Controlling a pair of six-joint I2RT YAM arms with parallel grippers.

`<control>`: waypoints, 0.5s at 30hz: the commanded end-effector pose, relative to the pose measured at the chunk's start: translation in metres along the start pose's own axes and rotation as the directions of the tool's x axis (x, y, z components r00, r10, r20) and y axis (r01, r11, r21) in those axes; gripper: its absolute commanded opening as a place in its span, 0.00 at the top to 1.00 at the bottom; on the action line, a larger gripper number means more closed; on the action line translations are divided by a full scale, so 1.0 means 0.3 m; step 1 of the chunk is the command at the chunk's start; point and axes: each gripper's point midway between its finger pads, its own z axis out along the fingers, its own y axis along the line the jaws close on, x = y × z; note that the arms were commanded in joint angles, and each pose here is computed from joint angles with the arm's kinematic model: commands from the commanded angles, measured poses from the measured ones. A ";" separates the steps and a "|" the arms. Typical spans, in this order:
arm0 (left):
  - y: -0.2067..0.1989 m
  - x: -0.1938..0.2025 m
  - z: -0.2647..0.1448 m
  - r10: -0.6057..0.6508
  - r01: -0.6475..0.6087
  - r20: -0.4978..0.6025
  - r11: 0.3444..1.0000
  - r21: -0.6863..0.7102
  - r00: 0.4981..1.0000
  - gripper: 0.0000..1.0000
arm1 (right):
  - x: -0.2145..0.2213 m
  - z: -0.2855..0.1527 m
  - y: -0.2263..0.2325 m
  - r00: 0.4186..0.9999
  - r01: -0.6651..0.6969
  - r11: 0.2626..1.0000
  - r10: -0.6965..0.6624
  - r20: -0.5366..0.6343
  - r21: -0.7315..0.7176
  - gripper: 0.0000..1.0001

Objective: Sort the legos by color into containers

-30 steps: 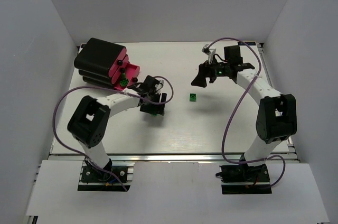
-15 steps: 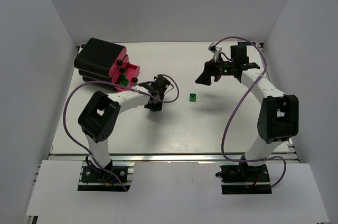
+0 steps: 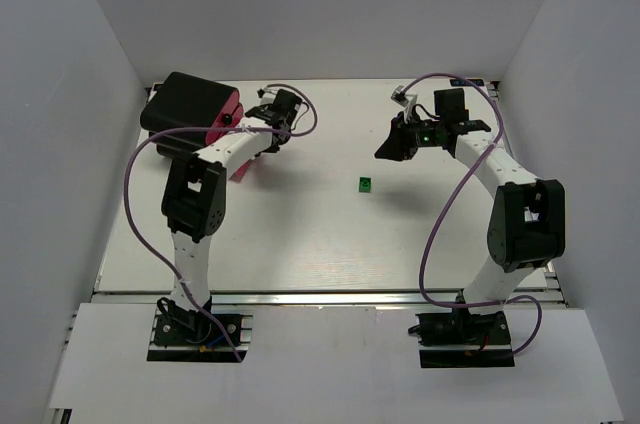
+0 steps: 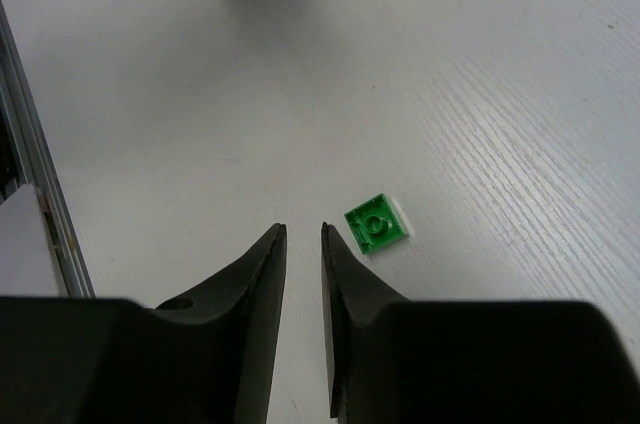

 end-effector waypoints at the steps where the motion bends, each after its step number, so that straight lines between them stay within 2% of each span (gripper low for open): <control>1: 0.124 -0.086 0.015 0.021 -0.016 0.030 0.988 -0.151 0.999 0.99 | -0.021 -0.019 0.036 0.999 0.046 0.999 -0.046 0.013 -0.006 0.74; 7: 0.215 -0.115 0.080 -0.017 0.024 0.030 0.969 -0.245 0.999 0.85 | -0.027 -0.028 0.027 0.998 0.069 0.998 -0.069 0.012 0.002 0.73; 8: 0.210 -0.109 0.084 -0.010 0.016 0.024 0.971 -0.240 1.000 0.81 | -0.030 -0.030 0.028 0.997 0.073 0.997 -0.073 0.013 0.002 0.72; 9: 0.207 -0.107 0.087 -0.008 0.013 0.021 0.972 -0.236 1.000 0.64 | -0.029 -0.030 0.025 0.997 0.073 0.997 -0.073 0.012 0.003 0.70; 11: 0.209 -0.097 0.096 -0.014 0.016 0.009 0.975 -0.223 1.000 0.49 | -0.025 -0.030 0.020 0.997 0.080 0.997 -0.080 0.007 0.004 0.68; 12: 0.203 -0.095 0.097 -0.015 0.016 0.007 0.977 -0.213 1.000 0.42 | -0.027 -0.032 0.018 0.997 0.083 0.997 -0.083 0.006 0.005 0.63; 14: 0.197 -0.087 0.098 -0.015 0.014 -0.001 0.979 -0.202 1.000 0.39 | -0.018 -0.027 0.019 0.996 0.084 0.996 -0.084 -0.005 -0.003 0.57; 15: 0.199 -0.089 0.095 -0.016 0.015 0.000 0.979 -0.202 1.000 0.33 | -0.018 -0.026 0.020 0.996 0.088 0.996 -0.088 -0.007 -0.005 0.52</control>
